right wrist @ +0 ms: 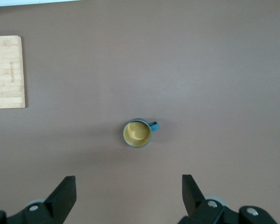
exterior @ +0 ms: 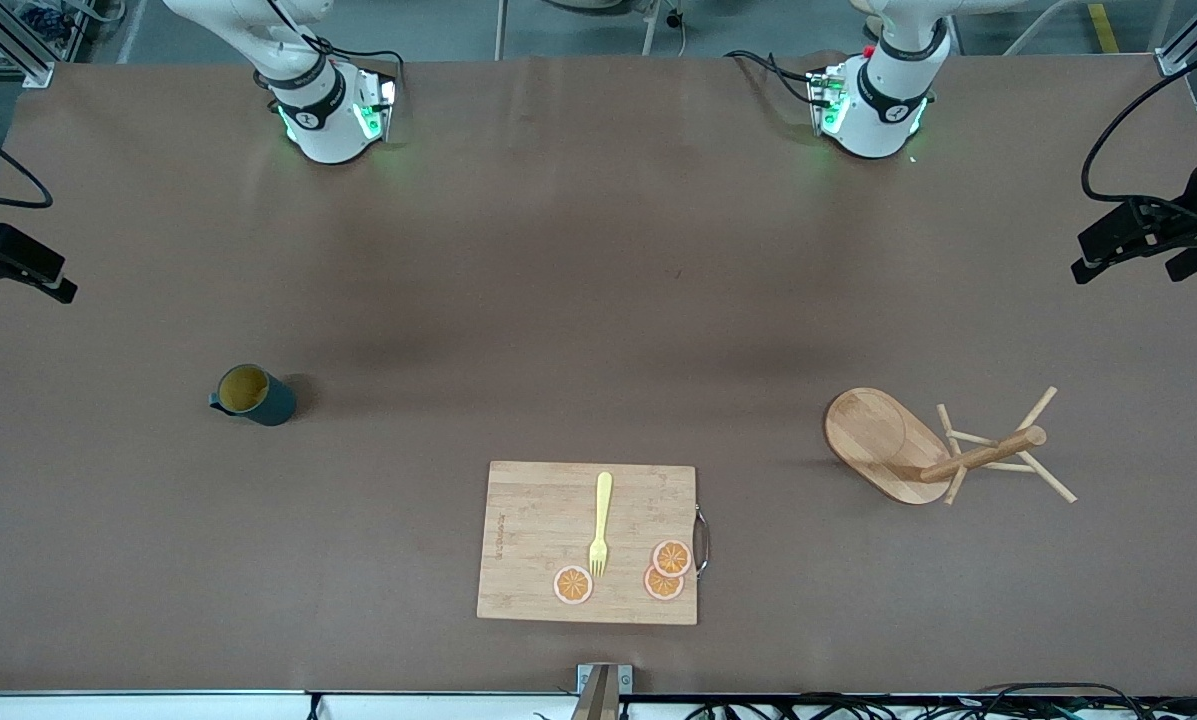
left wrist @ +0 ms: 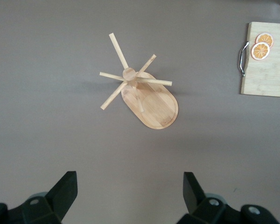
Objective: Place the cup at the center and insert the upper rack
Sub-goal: 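Reach the right gripper toward the teal mug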
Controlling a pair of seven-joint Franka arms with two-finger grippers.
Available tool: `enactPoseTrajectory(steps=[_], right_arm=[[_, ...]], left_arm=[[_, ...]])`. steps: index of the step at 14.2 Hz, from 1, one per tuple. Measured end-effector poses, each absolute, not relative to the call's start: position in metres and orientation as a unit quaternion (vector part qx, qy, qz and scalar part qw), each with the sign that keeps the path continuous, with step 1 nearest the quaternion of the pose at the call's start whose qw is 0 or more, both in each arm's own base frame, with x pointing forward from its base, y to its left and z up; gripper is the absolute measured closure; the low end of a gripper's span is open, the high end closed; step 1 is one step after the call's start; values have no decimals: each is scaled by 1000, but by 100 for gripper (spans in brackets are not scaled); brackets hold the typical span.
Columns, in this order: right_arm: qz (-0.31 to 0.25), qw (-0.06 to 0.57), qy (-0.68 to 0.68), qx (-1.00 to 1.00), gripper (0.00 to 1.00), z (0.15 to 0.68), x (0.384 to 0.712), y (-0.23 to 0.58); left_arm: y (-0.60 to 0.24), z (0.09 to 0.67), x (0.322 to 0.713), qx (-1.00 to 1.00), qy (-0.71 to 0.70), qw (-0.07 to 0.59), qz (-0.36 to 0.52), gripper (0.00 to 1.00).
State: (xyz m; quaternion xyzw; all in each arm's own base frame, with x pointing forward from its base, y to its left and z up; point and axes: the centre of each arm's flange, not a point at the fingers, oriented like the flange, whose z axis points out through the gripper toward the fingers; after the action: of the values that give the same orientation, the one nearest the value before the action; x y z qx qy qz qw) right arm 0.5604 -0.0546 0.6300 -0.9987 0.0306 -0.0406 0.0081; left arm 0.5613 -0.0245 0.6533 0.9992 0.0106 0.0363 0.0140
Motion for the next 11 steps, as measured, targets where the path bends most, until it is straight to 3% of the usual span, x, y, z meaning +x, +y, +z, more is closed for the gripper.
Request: enactPoseTrajectory(steps=[11], right_arm=[[-28, -1, 31, -999, 0, 612, 565, -58]], left_arm=[[-24, 653, 561, 999, 11, 14, 36, 0]])
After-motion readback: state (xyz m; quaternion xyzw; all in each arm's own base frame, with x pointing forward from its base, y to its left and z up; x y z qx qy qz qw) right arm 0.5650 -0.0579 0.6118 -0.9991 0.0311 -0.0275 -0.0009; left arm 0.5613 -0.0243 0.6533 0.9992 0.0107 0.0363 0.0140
